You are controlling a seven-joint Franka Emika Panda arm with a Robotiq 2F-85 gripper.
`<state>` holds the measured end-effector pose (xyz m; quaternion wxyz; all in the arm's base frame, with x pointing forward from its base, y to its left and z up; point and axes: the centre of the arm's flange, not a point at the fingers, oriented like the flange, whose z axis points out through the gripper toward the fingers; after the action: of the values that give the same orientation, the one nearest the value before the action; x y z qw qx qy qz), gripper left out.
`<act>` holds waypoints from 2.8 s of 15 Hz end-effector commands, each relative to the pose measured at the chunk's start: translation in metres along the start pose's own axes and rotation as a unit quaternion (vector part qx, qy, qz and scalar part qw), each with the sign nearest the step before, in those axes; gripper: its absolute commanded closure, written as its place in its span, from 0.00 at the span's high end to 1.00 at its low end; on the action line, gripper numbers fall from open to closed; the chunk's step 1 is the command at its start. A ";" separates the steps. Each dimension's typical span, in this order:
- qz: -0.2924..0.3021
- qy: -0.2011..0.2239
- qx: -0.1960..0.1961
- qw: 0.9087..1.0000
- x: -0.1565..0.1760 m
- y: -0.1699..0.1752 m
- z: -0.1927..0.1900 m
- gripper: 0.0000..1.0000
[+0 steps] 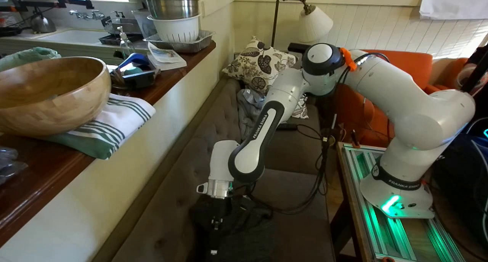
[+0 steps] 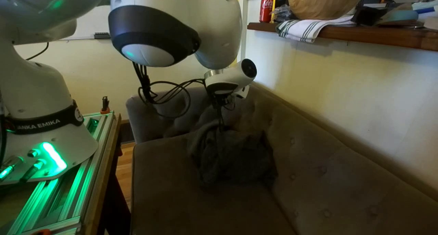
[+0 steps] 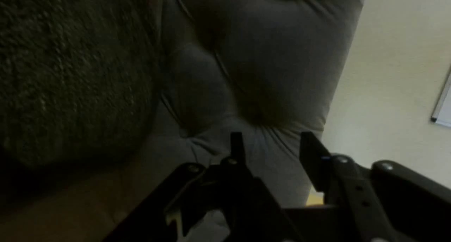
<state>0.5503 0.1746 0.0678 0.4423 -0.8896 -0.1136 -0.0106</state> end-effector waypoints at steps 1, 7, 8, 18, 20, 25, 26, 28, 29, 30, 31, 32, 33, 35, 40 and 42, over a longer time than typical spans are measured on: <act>0.017 -0.075 -0.023 0.997 -0.004 0.022 -0.047 0.77; 0.124 -0.031 -0.132 0.983 -0.062 0.095 -0.138 1.00; 0.144 -0.032 -0.150 0.978 -0.070 0.107 -0.144 1.00; 0.187 -0.036 -0.313 0.930 -0.056 0.201 -0.113 1.00; 0.173 -0.025 -0.303 0.937 -0.040 0.196 -0.101 1.00; 0.178 0.018 -0.195 0.964 -0.009 0.190 -0.067 1.00; 0.185 0.021 -0.181 0.966 -0.010 0.189 -0.063 1.00; 0.197 0.024 -0.156 0.968 -0.010 0.196 -0.057 1.00; 0.206 0.021 -0.149 0.967 -0.013 0.200 -0.055 1.00; 0.216 0.014 -0.144 0.966 -0.015 0.206 -0.053 1.00; 0.227 0.002 -0.143 0.963 -0.018 0.211 -0.051 1.00; 0.234 -0.006 -0.143 0.962 -0.019 0.214 -0.050 1.00; 0.236 -0.013 -0.144 0.961 -0.017 0.217 -0.048 0.89; 0.228 -0.013 -0.124 0.966 -0.008 0.214 -0.045 0.68; 0.183 0.018 -0.076 0.980 -0.006 0.186 -0.067 0.30; 0.167 0.033 -0.053 0.984 -0.008 0.182 -0.076 0.18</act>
<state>0.5976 0.0136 -0.0454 0.3490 -0.9339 0.0614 0.0482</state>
